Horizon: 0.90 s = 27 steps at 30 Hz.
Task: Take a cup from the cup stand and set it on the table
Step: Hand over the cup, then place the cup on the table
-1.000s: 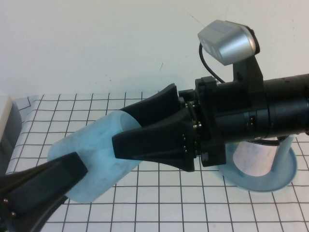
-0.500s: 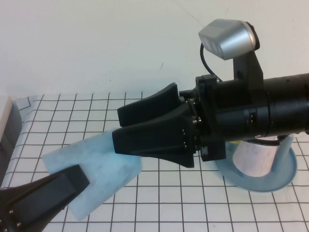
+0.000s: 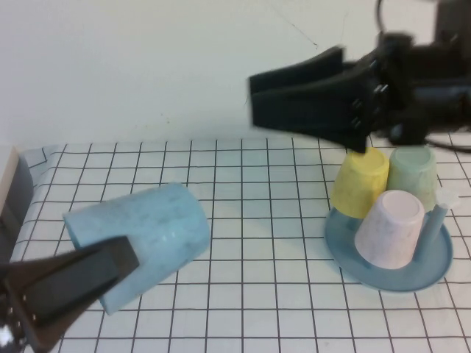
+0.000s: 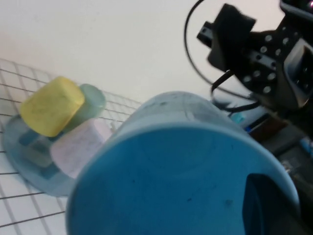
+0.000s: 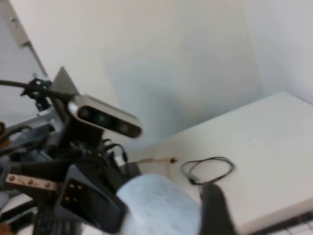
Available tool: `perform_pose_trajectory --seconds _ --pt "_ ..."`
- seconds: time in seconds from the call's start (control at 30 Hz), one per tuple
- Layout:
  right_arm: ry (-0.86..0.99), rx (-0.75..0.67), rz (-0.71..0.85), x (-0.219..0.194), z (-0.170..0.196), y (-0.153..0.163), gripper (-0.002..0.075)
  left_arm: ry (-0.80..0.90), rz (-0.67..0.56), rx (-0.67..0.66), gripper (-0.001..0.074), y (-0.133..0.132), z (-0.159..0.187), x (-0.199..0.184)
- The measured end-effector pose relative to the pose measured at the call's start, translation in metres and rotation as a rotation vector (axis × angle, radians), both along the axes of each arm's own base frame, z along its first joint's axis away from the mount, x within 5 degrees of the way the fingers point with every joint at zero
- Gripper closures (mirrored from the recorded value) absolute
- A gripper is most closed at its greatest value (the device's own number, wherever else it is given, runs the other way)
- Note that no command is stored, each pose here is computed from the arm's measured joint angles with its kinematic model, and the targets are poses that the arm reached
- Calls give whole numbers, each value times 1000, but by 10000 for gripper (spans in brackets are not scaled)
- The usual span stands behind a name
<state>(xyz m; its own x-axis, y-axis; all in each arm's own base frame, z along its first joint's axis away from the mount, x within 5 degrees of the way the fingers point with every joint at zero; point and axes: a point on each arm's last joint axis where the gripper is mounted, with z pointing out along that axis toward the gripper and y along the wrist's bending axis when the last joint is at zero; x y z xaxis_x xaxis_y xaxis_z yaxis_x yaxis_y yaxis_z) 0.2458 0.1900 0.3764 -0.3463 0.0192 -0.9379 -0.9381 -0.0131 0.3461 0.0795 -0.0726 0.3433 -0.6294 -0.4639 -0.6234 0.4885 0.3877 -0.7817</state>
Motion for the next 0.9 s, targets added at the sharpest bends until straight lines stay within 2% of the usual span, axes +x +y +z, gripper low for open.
perform_pose_trajectory --seconds 0.07,0.2,0.3,0.4,0.57,0.7,0.9 --pt "-10 -38 -35 10 6 -18 374 -5 13 86 730 1 10 7" --pt "-57 -288 -76 11 3 -45 622 18 11 258 730 4 31 28" --pt "-73 -483 -69 0 -3 -55 694 76 -19 383 730 6 36 51" --pt "-59 -685 -93 -9 -9 -68 715 129 -39 444 730 7 37 78" --pt "-43 -908 -198 -23 -6 -88 722 184 -72 484 730 1 31 123" --pt "-65 -982 -278 -40 5 -100 724 208 -181 638 730 -33 10 157" --pt "-63 -997 -328 -58 9 -107 726 248 -306 906 730 -95 -23 187"
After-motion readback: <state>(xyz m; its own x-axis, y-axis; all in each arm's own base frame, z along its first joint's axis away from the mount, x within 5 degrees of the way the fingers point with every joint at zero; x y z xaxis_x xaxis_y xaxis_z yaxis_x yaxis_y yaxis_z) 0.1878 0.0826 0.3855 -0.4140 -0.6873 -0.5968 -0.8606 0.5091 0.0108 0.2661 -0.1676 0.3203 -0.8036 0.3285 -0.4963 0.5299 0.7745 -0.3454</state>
